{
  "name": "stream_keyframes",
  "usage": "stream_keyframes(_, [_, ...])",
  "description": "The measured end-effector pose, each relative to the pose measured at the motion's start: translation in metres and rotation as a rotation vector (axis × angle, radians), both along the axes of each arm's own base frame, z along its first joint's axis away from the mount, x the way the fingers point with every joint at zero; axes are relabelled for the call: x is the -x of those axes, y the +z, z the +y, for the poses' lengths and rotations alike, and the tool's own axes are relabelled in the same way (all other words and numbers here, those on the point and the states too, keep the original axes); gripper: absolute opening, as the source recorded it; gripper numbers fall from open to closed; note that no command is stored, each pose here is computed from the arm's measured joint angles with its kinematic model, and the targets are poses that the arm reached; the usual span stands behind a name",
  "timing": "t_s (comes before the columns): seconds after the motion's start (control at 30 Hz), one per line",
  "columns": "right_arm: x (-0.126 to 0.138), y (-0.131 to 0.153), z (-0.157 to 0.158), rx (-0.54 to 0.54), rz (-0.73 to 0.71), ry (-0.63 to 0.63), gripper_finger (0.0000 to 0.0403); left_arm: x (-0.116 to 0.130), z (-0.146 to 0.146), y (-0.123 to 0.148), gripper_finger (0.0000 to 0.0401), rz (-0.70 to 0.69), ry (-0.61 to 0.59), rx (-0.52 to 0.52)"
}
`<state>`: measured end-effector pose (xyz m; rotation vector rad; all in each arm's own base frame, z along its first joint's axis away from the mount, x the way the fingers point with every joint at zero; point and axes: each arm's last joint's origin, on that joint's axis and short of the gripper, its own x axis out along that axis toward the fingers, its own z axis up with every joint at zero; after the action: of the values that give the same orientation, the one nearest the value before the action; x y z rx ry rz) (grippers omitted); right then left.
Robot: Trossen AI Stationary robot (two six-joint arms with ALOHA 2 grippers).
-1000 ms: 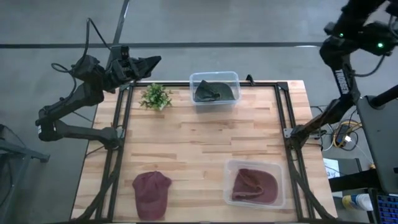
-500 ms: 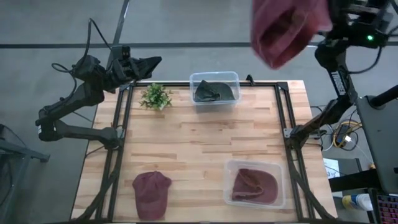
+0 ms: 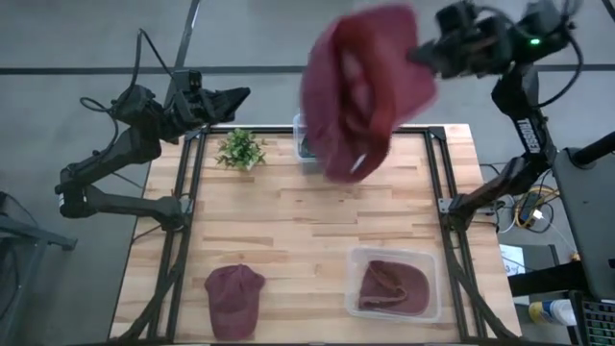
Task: Pick & Place hat
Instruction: Put the maroon cap into the bottom transparent bin
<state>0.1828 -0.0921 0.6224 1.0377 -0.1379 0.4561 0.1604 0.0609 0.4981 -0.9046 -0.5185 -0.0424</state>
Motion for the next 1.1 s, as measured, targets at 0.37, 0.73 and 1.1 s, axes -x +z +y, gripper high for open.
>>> stream_keyframes(0.37, [0.012, -0.05, 0.045, -0.049, 0.5, -0.02, 0.0011, -0.007, 0.003, -0.003, 0.0106, 0.023, 0.029, -0.024])
stream_keyframes(0.73, [0.044, -0.073, 0.085, -0.049, 0.798, -0.124, 0.0011, -0.021, 0.009, -0.014, 0.0106, 0.068, 0.027, -0.002])
stream_keyframes(1.1, [0.058, -0.09, 0.109, -0.177, 1.036, -0.147, 0.0011, -0.037, 0.015, -0.027, 0.0106, 0.129, -0.008, 0.022])
